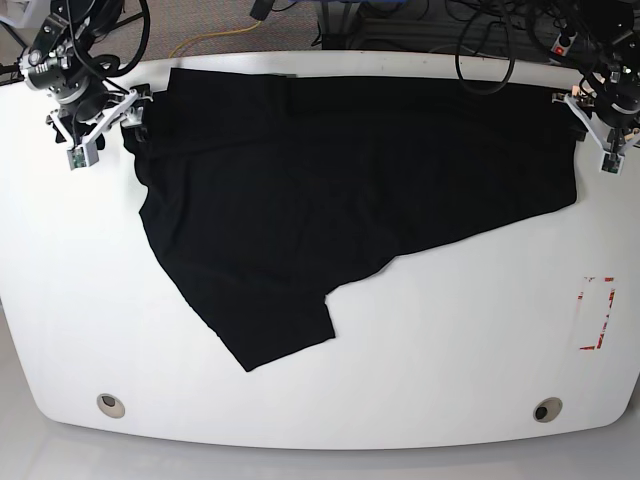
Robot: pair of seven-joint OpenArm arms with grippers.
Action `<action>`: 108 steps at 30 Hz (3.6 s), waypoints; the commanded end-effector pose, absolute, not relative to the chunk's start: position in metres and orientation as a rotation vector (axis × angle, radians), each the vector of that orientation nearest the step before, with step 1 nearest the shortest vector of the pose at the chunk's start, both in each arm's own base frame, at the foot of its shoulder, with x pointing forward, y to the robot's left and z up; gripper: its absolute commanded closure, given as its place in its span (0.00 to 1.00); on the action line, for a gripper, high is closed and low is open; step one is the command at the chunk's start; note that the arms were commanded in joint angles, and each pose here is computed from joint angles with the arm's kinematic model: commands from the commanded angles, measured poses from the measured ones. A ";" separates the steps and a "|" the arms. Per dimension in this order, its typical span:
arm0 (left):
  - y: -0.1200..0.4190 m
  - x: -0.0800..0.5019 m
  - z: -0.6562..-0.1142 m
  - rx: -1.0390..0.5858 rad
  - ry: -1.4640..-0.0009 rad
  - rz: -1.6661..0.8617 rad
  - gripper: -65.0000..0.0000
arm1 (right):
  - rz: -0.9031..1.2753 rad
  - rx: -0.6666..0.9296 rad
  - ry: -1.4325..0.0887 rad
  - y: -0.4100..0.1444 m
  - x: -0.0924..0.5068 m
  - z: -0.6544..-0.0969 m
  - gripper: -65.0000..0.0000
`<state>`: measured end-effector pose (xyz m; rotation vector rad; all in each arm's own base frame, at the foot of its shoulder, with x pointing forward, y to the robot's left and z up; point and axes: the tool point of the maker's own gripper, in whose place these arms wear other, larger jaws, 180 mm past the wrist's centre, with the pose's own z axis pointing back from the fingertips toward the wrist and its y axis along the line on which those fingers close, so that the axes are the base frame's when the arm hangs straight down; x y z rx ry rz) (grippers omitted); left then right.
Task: Fold the T-shirt properly
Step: 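Move the right gripper down toward the shirt's side edge, then lower the right gripper and grasp the shirt's hem corner, then move the left gripper down and grasp the opposite hem corner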
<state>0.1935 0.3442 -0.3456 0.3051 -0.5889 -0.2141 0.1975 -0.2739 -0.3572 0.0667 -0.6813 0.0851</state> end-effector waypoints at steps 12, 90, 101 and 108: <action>0.371 0.230 -0.288 0.355 -0.819 -0.089 0.53 | 0.203 0.071 -0.771 -0.262 0.316 -0.341 0.22; 0.322 0.334 -0.398 -0.046 -0.639 -0.050 0.38 | 0.095 0.331 -0.873 -0.205 0.470 -0.409 0.97; 0.315 0.332 -0.397 -0.023 -0.629 -0.107 0.96 | 0.093 0.331 -0.874 -0.205 0.470 -0.409 0.97; 0.318 0.339 -0.344 0.100 -0.759 -0.182 0.98 | 0.093 0.331 -0.864 -0.205 0.466 -0.414 0.97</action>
